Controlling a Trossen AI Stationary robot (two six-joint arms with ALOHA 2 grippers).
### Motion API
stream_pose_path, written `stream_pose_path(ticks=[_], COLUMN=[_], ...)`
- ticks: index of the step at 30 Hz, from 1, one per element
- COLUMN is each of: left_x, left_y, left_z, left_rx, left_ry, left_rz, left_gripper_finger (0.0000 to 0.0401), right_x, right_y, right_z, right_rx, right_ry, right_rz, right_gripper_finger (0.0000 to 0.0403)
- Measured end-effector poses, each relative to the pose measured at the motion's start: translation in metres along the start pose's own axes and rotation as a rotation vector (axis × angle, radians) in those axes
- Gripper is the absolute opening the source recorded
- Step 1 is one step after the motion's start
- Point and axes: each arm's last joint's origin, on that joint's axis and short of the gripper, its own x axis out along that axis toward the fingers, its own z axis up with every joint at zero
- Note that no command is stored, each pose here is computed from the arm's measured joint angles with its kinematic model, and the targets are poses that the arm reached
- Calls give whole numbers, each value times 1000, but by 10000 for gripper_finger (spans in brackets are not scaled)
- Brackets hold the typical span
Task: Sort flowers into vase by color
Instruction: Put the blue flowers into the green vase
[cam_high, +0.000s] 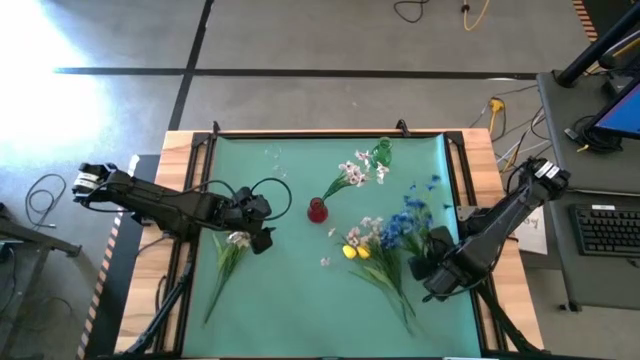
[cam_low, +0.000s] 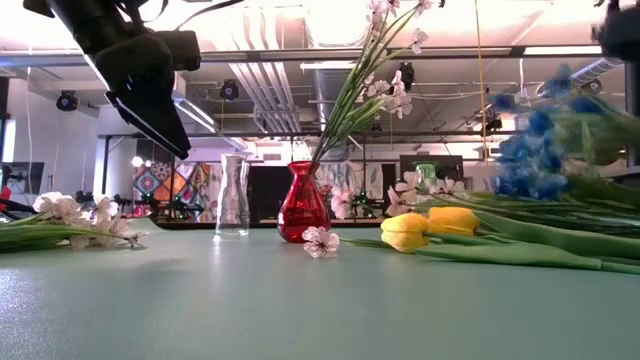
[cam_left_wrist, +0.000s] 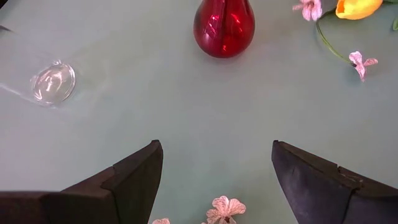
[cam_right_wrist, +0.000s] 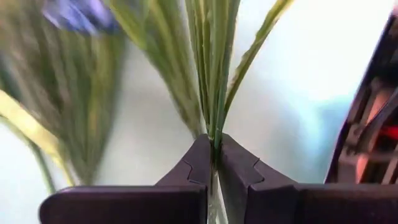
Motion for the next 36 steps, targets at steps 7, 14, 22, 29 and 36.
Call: stream_pose_path(ticks=[7, 14, 22, 29, 36], left_x=[0, 0, -5, -12, -15], left_y=[0, -1, -12, -25, -31], left_z=[1, 2, 0, -8, -11], left_rx=[-4, -15, -45, -120, -190], left_ry=[-7, -14, -13, 2, -8], left_rz=[-4, -14, -128, -180, -197], left_gripper_finger=[286, 286, 286, 286, 286], right_x=[-25, -46, -64, -61, -67], right_y=[2, 0, -5, -17, -36], right_z=[8, 13, 16, 26, 43], right_rx=[-22, -57, -103, -165, -257], right_ry=[-105, -139, -430, -701, -926], right_rz=[57, 141, 397, 477, 510], right_gripper_finger=[13, 13, 13, 13, 13])
